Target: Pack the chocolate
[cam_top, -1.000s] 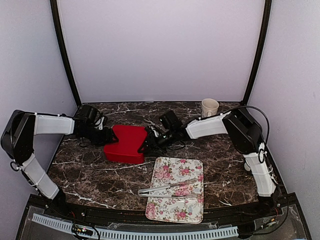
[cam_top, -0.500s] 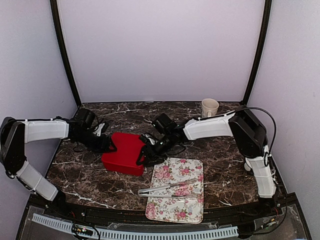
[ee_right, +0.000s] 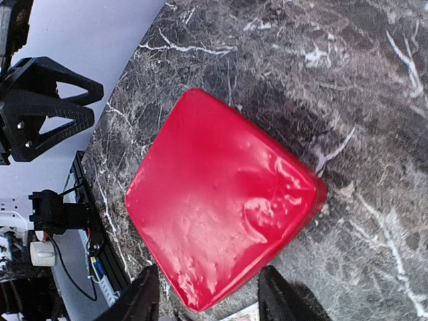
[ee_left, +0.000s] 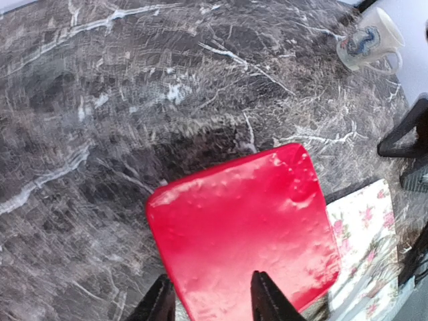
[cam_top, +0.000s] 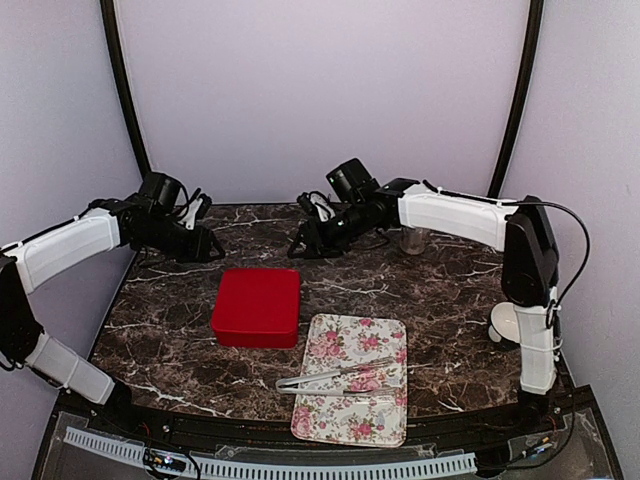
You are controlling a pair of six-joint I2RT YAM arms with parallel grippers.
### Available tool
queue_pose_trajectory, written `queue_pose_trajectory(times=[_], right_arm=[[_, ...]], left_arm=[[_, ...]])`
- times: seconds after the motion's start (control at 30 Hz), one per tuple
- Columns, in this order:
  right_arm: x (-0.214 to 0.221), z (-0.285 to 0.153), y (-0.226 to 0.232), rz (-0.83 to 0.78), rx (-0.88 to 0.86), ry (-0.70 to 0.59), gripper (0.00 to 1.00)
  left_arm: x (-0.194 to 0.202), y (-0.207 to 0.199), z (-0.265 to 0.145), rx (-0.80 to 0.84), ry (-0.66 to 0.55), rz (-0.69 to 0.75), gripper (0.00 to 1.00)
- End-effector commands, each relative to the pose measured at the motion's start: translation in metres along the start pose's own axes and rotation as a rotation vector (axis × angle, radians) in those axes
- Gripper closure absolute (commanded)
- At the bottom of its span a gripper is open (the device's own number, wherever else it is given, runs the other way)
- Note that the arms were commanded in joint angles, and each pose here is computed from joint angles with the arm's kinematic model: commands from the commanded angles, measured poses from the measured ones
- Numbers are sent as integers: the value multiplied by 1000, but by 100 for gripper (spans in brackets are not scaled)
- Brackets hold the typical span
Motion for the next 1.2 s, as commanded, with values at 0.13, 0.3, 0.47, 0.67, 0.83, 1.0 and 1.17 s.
queue_pose_trajectory(times=[0.13, 0.3, 0.47, 0.67, 0.83, 1.0, 1.17], right_arm=[[-32, 20, 7, -64, 166, -62, 75], [-23, 42, -4, -42, 183, -38, 82], [-11, 69, -28, -18, 214, -3, 86], [5, 85, -53, 2, 279, 62, 88], [-10, 63, -22, -34, 214, 16, 88], [8, 45, 19, -100, 88, 16, 88], [50, 43, 41, -150, 24, 70, 88]], left_arm=[[-14, 3, 6, -45, 7, 40, 83], [-7, 0, 27, -49, 37, 51, 87], [8, 14, 64, -74, 93, 13, 88], [33, 28, 90, -118, 235, -32, 93], [10, 14, 61, -86, 164, 5, 94], [12, -11, 26, -4, 118, 61, 94], [47, -33, 4, 40, 152, 79, 93]])
Point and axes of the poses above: each gripper's point midway between its finger pads, its own z axis out along the fingers, its own y axis along the line the jaws close on, x = y × z, the point moved 3 cm from there along -z, back along the fingers, and after that the axes turned 7 degrees about z, right-handed, at the moved point
